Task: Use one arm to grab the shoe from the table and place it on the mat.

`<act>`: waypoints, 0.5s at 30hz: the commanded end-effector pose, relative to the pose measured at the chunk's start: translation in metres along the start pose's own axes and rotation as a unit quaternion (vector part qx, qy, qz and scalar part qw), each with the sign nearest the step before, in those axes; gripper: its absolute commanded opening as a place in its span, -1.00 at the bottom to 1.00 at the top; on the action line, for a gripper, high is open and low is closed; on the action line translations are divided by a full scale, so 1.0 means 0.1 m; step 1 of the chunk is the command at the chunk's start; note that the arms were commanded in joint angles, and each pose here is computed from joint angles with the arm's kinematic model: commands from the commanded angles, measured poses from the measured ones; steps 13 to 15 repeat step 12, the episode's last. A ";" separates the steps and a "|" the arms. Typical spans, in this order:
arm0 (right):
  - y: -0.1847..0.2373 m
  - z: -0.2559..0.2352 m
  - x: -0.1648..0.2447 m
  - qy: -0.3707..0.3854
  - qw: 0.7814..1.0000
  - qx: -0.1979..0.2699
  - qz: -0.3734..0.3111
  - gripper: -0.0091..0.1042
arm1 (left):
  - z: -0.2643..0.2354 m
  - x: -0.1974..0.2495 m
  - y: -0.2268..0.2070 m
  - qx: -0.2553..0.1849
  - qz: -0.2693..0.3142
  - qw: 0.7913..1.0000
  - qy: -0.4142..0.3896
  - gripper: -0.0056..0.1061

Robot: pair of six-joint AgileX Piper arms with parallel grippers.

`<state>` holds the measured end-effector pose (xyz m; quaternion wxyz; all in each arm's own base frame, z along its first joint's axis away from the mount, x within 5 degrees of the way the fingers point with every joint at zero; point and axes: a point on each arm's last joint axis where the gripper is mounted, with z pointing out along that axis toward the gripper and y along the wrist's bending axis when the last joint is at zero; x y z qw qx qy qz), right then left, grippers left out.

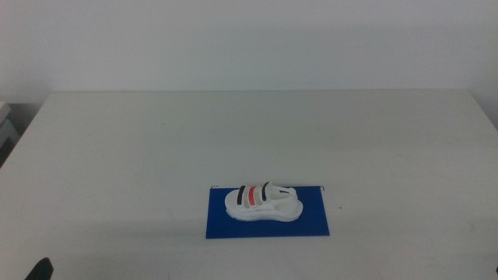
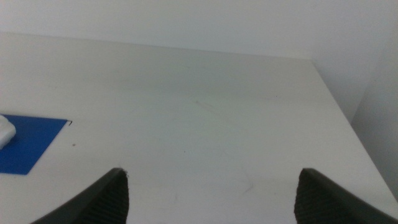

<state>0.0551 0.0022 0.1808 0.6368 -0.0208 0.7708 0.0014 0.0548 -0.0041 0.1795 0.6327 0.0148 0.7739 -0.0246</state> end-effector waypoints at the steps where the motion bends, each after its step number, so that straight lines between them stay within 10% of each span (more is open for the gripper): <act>1: -0.01 -0.01 -0.04 -0.040 0.999 0.008 -0.008 0.44 | -0.01 -0.06 0.00 0.000 -0.006 0.999 -0.043 0.78; 15: -0.01 -0.01 -0.04 -0.035 0.999 0.011 -0.020 0.44 | -0.01 -0.06 0.00 0.000 -0.006 0.999 -0.043 0.78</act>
